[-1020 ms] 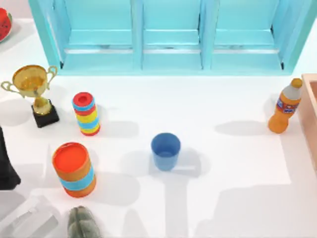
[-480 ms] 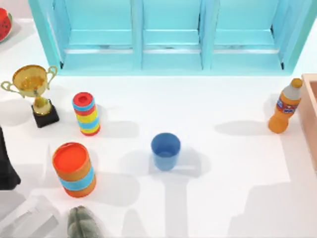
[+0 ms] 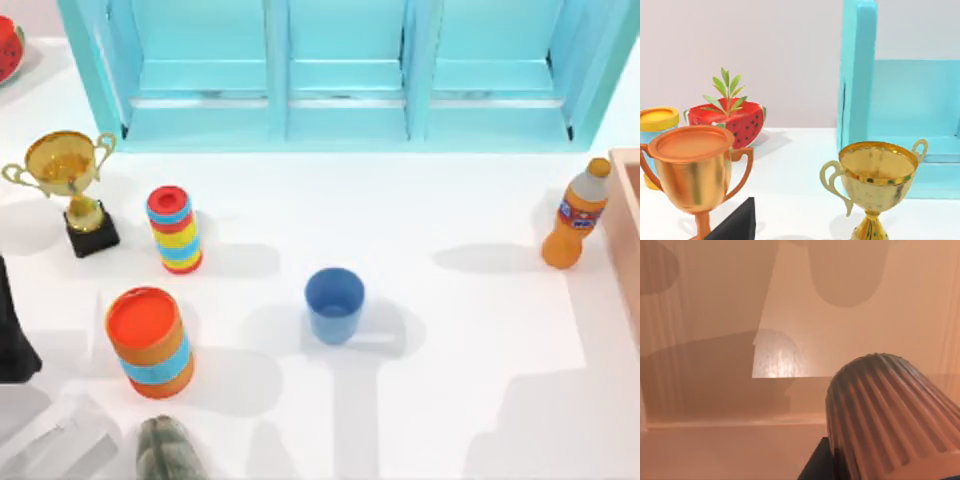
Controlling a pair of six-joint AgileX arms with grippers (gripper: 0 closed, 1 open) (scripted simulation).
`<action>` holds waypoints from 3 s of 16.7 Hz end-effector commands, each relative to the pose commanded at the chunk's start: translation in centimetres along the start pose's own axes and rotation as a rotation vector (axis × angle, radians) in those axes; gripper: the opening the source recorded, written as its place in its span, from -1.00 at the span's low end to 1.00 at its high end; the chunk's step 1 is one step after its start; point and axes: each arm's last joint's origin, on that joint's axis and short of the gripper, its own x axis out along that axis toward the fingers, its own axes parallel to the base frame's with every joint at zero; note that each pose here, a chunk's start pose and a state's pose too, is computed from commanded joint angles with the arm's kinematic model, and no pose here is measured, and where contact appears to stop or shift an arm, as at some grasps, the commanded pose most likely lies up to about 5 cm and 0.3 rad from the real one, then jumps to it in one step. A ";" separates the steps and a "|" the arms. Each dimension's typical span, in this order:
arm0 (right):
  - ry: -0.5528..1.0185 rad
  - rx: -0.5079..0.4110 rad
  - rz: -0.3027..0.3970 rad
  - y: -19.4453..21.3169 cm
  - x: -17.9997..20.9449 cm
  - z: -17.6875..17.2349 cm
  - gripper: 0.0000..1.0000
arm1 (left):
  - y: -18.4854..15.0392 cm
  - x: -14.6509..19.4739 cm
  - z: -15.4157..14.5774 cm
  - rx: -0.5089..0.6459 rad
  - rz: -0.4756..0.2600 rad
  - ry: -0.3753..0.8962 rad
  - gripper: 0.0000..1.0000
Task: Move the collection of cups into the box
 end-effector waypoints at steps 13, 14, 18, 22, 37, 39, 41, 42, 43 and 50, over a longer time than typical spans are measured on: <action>0.000 0.000 0.000 0.0 0.0 0.0 1.00 | 0.0 0.0 0.0 0.000 0.000 0.000 1.00; 0.000 0.000 0.000 0.0 0.0 0.0 1.00 | 0.0 0.0 0.0 0.000 0.000 0.000 1.00; 0.000 -0.001 0.000 0.0 0.0 0.0 1.00 | 0.0 0.0 0.0 0.000 0.000 0.000 1.00; 0.017 -0.001 0.007 -0.3 -1.5 0.4 1.00 | 0.0 0.0 0.0 0.000 0.000 0.000 1.00; -0.007 -0.004 -0.001 0.1 -10.1 1.1 1.00 | 0.0 0.0 0.0 0.000 0.000 0.000 1.00; -0.018 -0.006 -0.001 1.4 -10.2 3.2 1.00 | 0.0 0.0 0.0 0.000 0.000 0.000 1.00; -0.024 -0.010 0.002 4.2 -10.2 6.1 1.00 | 0.0 0.0 0.0 0.000 0.000 0.000 1.00; -0.021 -0.012 0.004 6.2 -9.9 7.6 1.00 | 0.0 0.0 0.0 0.000 0.000 0.000 1.00; -0.015 -0.017 0.006 8.8 -9.5 9.1 1.00 | 0.0 0.0 0.0 0.000 0.000 0.000 1.00; 0.033 -0.038 0.004 31.5 -4.6 11.2 1.00 | 0.0 0.0 0.0 0.000 0.000 0.000 1.00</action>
